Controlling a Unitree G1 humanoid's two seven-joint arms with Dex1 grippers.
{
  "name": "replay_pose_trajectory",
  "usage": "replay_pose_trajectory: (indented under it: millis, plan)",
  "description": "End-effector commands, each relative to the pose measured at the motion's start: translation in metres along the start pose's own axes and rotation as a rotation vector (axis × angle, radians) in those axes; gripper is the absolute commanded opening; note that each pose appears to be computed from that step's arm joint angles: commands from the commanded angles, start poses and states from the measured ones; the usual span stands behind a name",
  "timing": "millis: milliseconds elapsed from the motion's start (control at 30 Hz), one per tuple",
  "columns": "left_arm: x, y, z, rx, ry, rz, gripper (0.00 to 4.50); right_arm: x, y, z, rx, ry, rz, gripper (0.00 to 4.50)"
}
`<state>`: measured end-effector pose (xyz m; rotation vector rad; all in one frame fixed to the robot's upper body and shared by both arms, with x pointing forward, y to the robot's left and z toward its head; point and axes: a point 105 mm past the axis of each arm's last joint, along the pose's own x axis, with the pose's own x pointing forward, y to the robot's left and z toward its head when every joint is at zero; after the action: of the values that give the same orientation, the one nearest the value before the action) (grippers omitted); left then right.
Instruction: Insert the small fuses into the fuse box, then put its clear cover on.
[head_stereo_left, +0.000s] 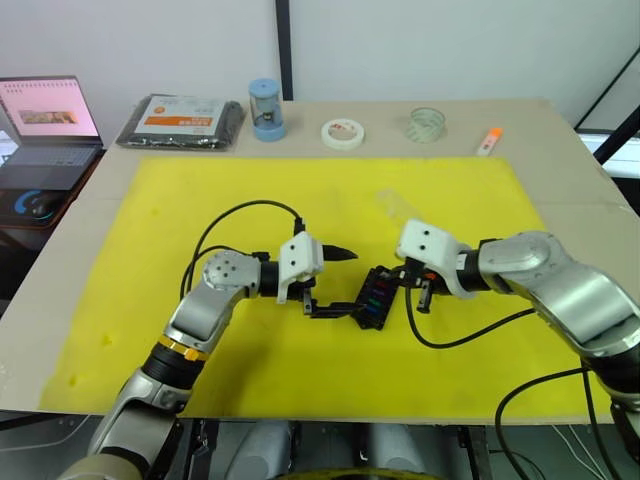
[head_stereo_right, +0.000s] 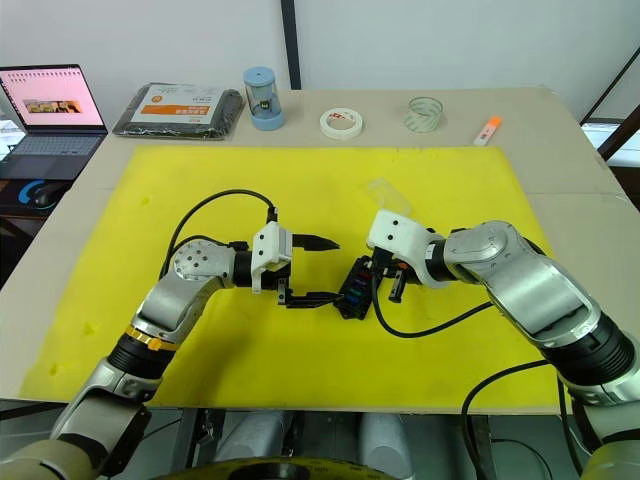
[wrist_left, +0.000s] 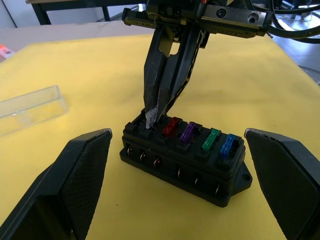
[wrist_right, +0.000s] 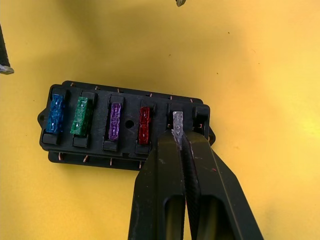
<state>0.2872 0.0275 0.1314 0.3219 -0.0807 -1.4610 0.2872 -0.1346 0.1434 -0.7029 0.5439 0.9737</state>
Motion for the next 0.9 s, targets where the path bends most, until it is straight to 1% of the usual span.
replay_pose_trajectory:
  millis: [33, 100, 200, 267, 500, 633, 900]
  plan:
    - [0.001, -0.002, 0.009, 0.048, -0.022, -0.001, 4.47, 0.006, 0.009, -0.006, 0.01, 0.021, 0.047, 0.0]
    - [0.001, -0.002, 0.009, 0.049, -0.022, 0.001, 4.47, 0.006, 0.008, -0.005, 0.004, 0.016, 0.046, 0.0]
    - [0.001, -0.002, 0.009, 0.049, -0.022, 0.004, 4.5, 0.005, 0.007, -0.004, -0.003, 0.008, 0.04, 0.74]
    - [0.001, -0.002, 0.009, 0.049, -0.022, 0.005, 4.5, 0.004, 0.006, -0.003, 0.005, -0.003, 0.037, 1.33]
    - [0.001, -0.001, 0.009, 0.051, -0.022, 0.003, 4.5, 0.003, 0.004, 0.0, 0.006, -0.025, 0.032, 1.33]
    - [0.001, -0.001, 0.008, 0.053, -0.022, 0.001, 4.5, 0.0, 0.006, 0.004, 0.018, -0.054, 0.056, 1.33]
    - [0.001, 0.0, 0.008, 0.053, -0.02, -0.003, 4.5, -0.01, 0.005, 0.012, 0.017, -0.11, 0.079, 1.33]
